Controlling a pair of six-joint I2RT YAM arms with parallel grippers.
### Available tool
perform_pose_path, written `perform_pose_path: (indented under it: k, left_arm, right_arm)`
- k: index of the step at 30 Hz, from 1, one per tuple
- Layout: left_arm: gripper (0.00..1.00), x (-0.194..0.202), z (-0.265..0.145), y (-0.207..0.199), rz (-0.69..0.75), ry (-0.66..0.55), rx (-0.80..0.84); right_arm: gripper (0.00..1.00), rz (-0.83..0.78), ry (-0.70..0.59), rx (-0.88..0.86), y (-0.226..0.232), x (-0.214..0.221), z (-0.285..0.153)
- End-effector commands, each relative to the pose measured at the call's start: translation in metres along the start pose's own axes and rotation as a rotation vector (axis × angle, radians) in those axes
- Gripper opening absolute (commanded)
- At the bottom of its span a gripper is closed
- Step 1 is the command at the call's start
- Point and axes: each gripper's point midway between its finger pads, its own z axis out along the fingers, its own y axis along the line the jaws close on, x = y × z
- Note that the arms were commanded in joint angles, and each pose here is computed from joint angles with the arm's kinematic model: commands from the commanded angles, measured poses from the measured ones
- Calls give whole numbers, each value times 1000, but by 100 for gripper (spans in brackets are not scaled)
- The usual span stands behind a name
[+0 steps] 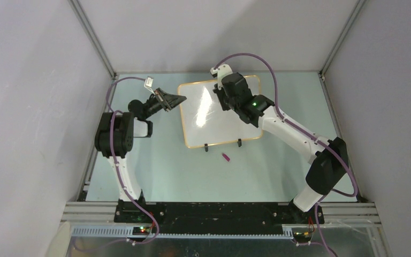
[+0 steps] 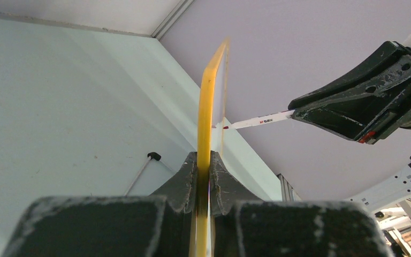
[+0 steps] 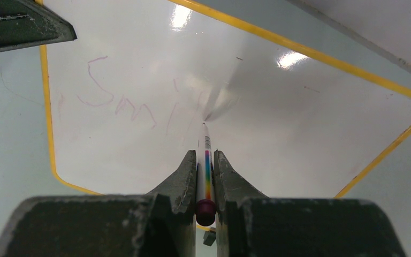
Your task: Write a sentence on the whiteboard
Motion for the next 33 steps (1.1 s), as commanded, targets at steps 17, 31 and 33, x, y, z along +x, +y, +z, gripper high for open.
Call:
perform_pose_path:
  k: [17,31,33]
  left_arm:
    - [0,20,2,-6,56,83,55]
    - [0,20,2,-6,56,84,56]
    - [0,20,2,-6,58,83,55]
  right_arm:
    - [0,10,-1,-6,3,4,3]
    - [0,26,24,24,-10,11,7]
    - [0,30,25,31,-14,11,6]
